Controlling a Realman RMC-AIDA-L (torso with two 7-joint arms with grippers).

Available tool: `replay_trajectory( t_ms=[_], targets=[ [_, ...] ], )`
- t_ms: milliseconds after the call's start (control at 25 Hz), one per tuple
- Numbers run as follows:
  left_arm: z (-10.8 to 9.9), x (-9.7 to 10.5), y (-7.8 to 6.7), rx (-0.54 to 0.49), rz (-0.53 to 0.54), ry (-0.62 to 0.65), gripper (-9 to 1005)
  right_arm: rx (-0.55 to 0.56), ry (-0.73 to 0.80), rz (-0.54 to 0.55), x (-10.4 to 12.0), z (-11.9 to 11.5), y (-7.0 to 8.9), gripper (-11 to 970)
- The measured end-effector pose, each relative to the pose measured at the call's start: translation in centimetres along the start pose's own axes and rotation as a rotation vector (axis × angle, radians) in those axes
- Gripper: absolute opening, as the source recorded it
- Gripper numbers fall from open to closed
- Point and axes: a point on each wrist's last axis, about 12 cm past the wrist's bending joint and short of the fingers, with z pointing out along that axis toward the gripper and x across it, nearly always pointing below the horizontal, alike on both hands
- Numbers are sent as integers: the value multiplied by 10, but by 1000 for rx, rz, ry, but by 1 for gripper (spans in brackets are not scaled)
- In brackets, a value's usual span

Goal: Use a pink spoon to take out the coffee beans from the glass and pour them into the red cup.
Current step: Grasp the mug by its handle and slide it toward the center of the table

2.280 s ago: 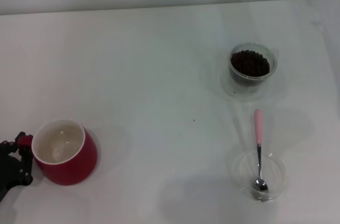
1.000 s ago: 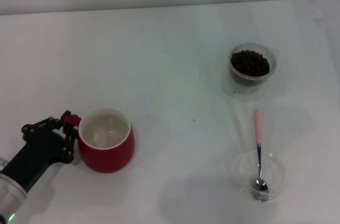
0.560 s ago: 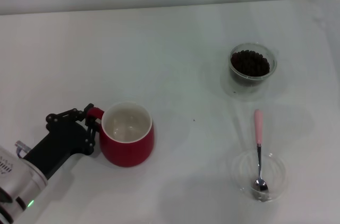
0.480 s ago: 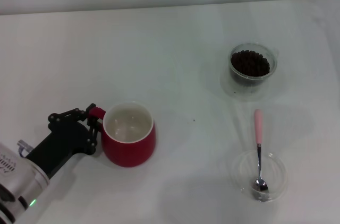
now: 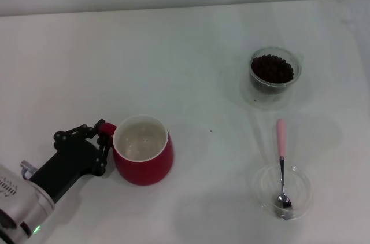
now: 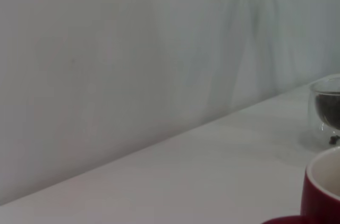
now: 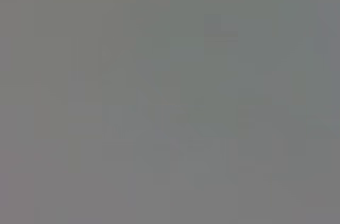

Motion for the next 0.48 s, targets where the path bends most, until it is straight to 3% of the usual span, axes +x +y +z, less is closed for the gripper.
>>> replay_trajectory(
  t_ms=[440,480],
  targets=[
    [-4,1,2,-38,-7,-9,213,-2,-2,2,0,1,1,871],
    [-4,0,1,-37,-10,-12,261,-3,-2,4,0,1,2,871]
  ],
)
